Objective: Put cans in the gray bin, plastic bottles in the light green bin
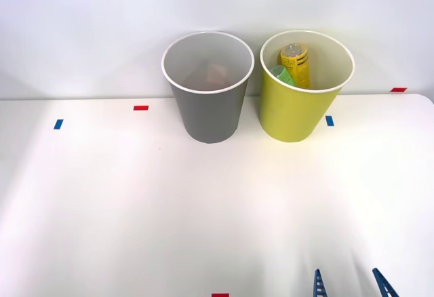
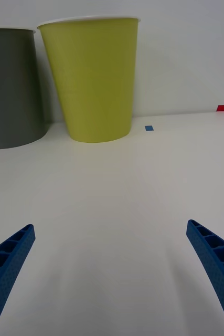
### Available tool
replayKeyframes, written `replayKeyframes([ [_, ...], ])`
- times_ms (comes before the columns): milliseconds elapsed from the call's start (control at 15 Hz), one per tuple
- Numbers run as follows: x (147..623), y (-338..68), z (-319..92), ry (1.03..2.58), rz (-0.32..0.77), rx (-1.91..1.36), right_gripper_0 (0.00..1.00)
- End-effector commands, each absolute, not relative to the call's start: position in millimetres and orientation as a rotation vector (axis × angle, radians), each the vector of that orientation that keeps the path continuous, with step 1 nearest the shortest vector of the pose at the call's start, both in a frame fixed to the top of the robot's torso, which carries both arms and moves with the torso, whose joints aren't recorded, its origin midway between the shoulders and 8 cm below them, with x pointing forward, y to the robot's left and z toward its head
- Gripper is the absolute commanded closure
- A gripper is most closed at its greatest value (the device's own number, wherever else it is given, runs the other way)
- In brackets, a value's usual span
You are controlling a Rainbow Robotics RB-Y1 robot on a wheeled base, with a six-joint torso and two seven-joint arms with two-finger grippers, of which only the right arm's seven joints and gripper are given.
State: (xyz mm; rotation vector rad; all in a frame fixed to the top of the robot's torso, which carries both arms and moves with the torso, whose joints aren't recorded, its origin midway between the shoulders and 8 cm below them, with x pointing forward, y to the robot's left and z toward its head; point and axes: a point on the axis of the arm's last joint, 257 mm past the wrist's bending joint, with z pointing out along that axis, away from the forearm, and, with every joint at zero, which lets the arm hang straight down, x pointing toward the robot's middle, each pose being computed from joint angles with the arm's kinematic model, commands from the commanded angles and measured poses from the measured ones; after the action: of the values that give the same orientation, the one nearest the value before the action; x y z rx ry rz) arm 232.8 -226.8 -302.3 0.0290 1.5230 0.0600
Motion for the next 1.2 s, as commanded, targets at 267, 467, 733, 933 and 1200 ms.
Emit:
replayKeyframes([
  [267,232.8,-226.8,-302.3,1.523,0.060,0.029,0.00],
  [467,232.8,-226.8,-302.3,1.523,0.060,0.029,0.00],
  [733,232.8,-226.8,-302.3,1.523,0.060,0.029,0.00],
  [933,232.8,-226.8,-302.3,1.523,0.060,0.029,0.00],
  [1200,232.8,-226.8,-302.3,1.523,0.060,0.029,0.00],
])
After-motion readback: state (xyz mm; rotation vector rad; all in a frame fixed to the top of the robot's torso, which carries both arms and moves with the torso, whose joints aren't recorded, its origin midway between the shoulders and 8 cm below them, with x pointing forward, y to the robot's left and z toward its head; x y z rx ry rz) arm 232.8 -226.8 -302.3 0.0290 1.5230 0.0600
